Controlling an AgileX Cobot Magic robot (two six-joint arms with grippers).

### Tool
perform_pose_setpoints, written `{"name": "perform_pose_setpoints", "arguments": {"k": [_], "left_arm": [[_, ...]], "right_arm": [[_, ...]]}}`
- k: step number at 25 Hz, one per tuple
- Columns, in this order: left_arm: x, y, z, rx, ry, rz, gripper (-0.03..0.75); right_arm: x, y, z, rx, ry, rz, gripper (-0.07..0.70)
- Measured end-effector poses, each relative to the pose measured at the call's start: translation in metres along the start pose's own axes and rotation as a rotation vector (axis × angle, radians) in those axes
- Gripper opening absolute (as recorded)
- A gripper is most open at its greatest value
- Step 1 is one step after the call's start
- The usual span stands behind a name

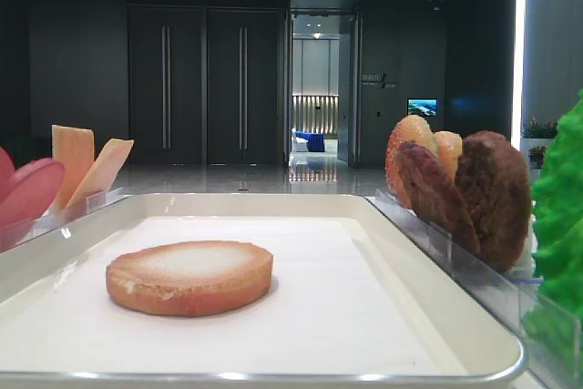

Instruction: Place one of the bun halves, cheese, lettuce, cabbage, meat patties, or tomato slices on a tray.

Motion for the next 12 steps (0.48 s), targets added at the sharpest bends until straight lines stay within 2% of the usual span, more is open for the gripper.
{"name": "perform_pose_setpoints", "arguments": {"k": [1, 5, 8, 12], "left_arm": [[0.006, 0.004, 0.018, 0.011, -0.009, 0.0, 0.543], [0.025, 0.013, 0.076, -0.04, -0.041, 0.026, 0.541], [0.034, 0.01, 0.1, -0.16, -0.061, 0.075, 0.54], [0.04, -0.004, 0.11, -0.364, -0.072, 0.156, 0.54]], "right_arm": [[0.0, 0.0, 0.0, 0.0, 0.0, 0.0, 0.472], [0.0, 0.0, 0.0, 0.0, 0.0, 0.0, 0.472], [0.0, 0.0, 0.0, 0.0, 0.0, 0.0, 0.472], [0.0, 0.0, 0.0, 0.0, 0.0, 0.0, 0.472]]}}
Point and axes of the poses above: a point on each arm's last joint axis where the gripper is mounted, y pointing out along that axis toward the gripper, x along the wrist's bending axis when the last joint is at zero, z = x × y, the point moved 9 cm from there along y, pointing out along that axis toward the gripper, and after that the axes turned 15 degrees about -y, right-handed, at the moved point
